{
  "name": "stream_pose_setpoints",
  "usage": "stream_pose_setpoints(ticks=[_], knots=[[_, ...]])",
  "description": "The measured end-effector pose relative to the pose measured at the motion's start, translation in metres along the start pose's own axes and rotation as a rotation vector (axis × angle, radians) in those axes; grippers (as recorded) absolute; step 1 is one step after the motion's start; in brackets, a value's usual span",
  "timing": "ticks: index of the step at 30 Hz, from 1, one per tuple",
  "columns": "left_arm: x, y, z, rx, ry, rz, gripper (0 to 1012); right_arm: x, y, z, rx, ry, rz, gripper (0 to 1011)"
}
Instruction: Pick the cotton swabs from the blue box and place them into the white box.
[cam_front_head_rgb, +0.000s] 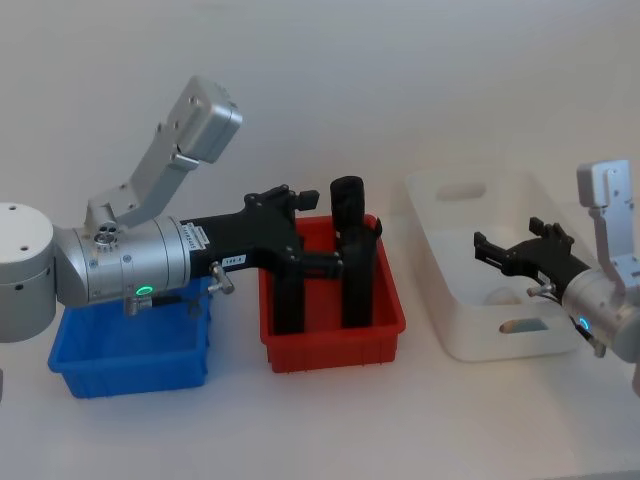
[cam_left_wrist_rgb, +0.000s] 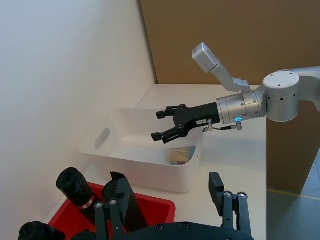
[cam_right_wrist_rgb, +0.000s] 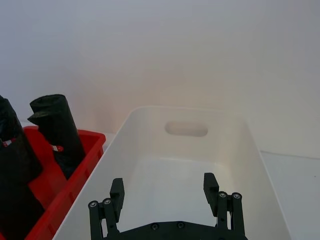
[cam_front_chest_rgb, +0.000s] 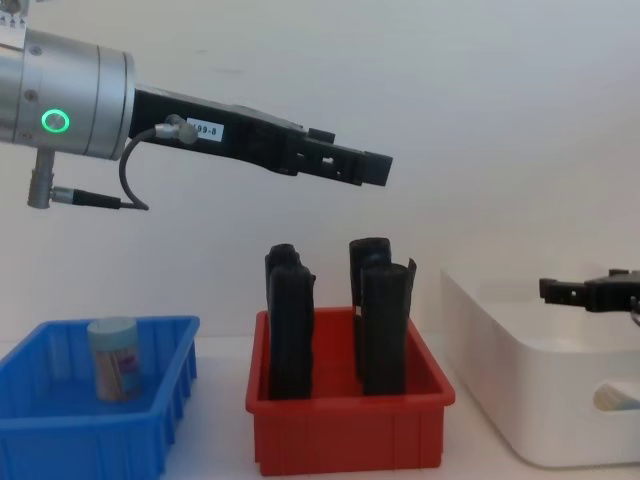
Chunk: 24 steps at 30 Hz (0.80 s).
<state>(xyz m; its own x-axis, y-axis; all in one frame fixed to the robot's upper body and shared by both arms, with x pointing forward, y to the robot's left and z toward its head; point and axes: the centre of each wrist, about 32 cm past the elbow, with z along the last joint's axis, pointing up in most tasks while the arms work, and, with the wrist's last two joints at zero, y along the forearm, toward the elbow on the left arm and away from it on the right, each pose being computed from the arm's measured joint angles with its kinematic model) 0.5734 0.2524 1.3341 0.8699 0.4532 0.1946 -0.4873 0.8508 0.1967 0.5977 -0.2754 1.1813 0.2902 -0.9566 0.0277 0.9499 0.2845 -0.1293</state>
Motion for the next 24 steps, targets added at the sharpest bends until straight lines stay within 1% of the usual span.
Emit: stream_pose_setpoints(ticks=[7,8,11,17,24], knots=[[0.0000,0.0000,0.0000,0.000,0.000,0.000,1004,-0.001,-0.005,0.003,0.080,-0.007,-0.008,1002],[0.0000,0.0000,0.0000,0.000,0.000,0.000,1004,-0.001,-0.005,0.003,0.080,-0.007,-0.008,1002],[0.0000,0.0000,0.0000,0.000,0.000,0.000,1004,-0.001,-0.010,0.006,0.128,-0.009,-0.019,1002],[0.0000,0.0000,0.0000,0.000,0.000,0.000,1004,-0.002,-0.019,0.009,0.185,-0.010,-0.038,1001],[-0.0006,-0.0003,-0.0009,0.000,0.001,0.002,1004,-0.003,-0.021,0.009,0.189,-0.011,-0.038,1002]])
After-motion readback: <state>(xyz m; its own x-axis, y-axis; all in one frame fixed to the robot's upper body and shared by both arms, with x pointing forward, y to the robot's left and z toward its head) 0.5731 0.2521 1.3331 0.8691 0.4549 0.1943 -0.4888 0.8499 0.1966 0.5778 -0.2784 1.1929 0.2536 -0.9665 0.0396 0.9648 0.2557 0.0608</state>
